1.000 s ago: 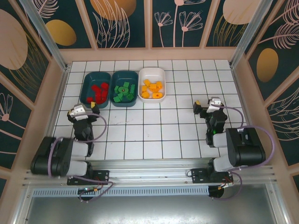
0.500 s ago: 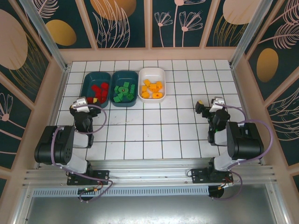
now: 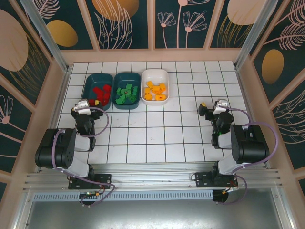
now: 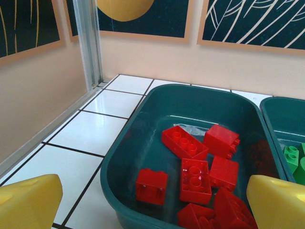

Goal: Sort the legos into containers by color

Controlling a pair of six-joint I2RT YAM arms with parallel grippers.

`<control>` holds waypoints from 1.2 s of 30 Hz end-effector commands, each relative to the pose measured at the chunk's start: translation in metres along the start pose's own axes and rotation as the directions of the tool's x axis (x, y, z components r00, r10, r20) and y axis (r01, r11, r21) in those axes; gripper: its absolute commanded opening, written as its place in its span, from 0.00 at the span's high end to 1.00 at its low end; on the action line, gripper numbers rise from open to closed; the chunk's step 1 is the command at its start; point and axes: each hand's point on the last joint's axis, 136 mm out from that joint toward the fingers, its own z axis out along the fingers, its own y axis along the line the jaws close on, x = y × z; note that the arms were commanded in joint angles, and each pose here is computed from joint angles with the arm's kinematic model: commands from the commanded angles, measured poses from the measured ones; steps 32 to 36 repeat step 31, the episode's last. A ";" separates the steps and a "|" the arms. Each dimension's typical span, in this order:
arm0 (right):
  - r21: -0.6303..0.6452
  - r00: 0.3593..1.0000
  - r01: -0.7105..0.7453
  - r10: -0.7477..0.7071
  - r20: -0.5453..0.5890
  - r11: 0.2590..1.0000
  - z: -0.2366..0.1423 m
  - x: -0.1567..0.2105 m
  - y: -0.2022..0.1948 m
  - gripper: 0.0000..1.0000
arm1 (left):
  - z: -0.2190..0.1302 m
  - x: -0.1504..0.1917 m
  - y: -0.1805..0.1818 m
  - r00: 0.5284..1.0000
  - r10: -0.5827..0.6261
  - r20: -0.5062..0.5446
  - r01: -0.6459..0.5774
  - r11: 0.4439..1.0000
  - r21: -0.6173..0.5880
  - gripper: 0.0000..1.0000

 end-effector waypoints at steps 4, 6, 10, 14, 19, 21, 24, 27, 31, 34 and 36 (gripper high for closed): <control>0.016 0.999 0.007 -0.008 0.041 1.000 0.002 -0.012 -0.001 0.01 | -0.001 -0.006 -0.002 1.000 0.000 0.019 -0.001 1.000 0.016 0.01; 0.016 0.999 0.007 -0.008 0.040 1.000 0.002 -0.011 -0.001 0.01 | -0.001 -0.006 -0.002 1.000 0.001 0.017 -0.001 1.000 0.016 0.01; 0.016 0.999 0.007 -0.008 0.041 1.000 0.002 -0.011 -0.001 0.01 | -0.001 -0.006 -0.002 1.000 0.001 0.018 -0.001 1.000 0.016 0.01; 0.017 0.999 0.007 -0.008 0.040 1.000 0.002 -0.011 -0.001 0.01 | -0.001 -0.006 -0.002 1.000 0.001 0.020 -0.001 1.000 0.015 0.01; 0.017 0.999 0.007 -0.007 0.039 1.000 0.002 -0.011 -0.002 0.01 | 0.000 -0.006 -0.003 1.000 0.003 0.018 -0.004 1.000 0.019 0.01; 0.016 0.999 0.007 -0.008 0.038 1.000 0.002 -0.011 -0.001 0.01 | 0.002 -0.004 -0.010 1.000 0.018 0.004 -0.018 0.998 0.056 0.01; 0.016 0.999 0.007 -0.008 0.040 1.000 0.002 -0.011 -0.001 0.01 | 0.002 -0.005 -0.009 1.000 0.016 0.007 -0.016 0.998 0.054 0.01; 0.016 0.999 0.007 -0.008 0.041 1.000 0.002 -0.012 -0.001 0.01 | 0.002 -0.005 -0.010 1.000 0.016 0.007 -0.016 0.998 0.056 0.01; 0.016 0.999 0.007 -0.008 0.041 1.000 0.002 -0.011 -0.001 0.01 | 0.000 -0.005 -0.009 1.000 0.015 0.010 -0.015 0.998 0.055 0.01; 0.016 0.999 0.007 -0.008 0.041 1.000 0.002 -0.011 -0.001 0.01 | 0.000 -0.005 -0.009 1.000 0.015 0.010 -0.015 0.998 0.055 0.01; 0.016 0.999 0.007 -0.008 0.041 1.000 0.002 -0.011 -0.001 0.01 | 0.000 -0.005 -0.009 1.000 0.015 0.010 -0.015 0.998 0.055 0.01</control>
